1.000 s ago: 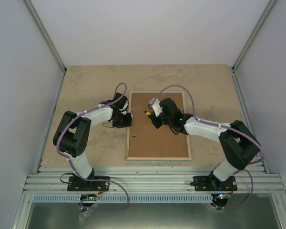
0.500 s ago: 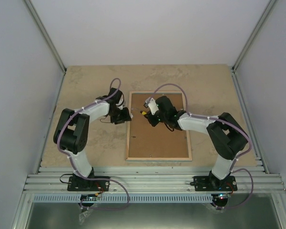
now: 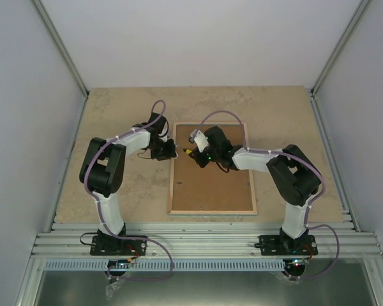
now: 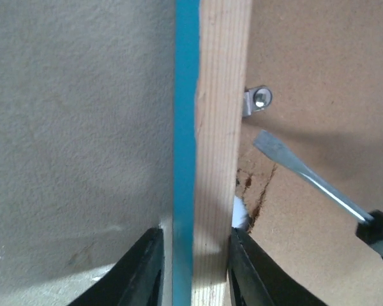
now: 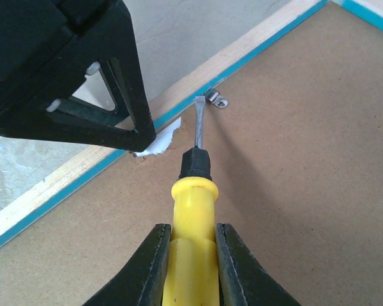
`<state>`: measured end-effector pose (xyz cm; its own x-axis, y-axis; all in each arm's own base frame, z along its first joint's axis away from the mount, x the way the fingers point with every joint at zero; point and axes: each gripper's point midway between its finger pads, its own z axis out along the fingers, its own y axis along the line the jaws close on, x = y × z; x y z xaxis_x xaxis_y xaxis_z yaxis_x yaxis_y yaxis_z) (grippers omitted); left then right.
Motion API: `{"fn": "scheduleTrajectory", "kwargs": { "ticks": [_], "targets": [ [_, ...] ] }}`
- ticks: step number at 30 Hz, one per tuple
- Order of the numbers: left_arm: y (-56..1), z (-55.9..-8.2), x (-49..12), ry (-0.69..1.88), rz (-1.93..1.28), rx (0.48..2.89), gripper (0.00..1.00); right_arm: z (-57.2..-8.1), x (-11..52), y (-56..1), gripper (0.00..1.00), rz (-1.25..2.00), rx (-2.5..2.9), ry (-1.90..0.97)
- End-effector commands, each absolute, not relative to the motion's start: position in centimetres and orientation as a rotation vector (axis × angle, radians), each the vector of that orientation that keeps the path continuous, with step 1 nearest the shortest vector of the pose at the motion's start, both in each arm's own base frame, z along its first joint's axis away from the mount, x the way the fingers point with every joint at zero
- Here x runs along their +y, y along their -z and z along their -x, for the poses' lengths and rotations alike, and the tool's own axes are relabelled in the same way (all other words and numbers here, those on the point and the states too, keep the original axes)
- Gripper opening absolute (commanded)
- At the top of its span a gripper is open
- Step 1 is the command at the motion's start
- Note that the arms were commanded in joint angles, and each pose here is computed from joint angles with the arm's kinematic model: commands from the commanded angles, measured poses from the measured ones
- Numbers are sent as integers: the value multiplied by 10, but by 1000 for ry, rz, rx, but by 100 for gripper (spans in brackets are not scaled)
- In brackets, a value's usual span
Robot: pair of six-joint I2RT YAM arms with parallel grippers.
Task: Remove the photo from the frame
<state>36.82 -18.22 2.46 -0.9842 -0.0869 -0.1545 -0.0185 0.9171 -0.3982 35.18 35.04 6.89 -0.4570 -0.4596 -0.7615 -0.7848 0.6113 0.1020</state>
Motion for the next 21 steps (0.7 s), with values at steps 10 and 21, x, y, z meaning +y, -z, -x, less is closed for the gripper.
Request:
{"fn": "scheduleTrajectory", "kwargs": {
  "ticks": [10,21],
  "targets": [
    [-11,-361,-181,585,45,2967,15,-358,358,-56,0,1018,2131,-615],
    [-9,-359,-183,599,42,2975,8,-382,349,-50,0,889,2162,-556]
  ]
}}
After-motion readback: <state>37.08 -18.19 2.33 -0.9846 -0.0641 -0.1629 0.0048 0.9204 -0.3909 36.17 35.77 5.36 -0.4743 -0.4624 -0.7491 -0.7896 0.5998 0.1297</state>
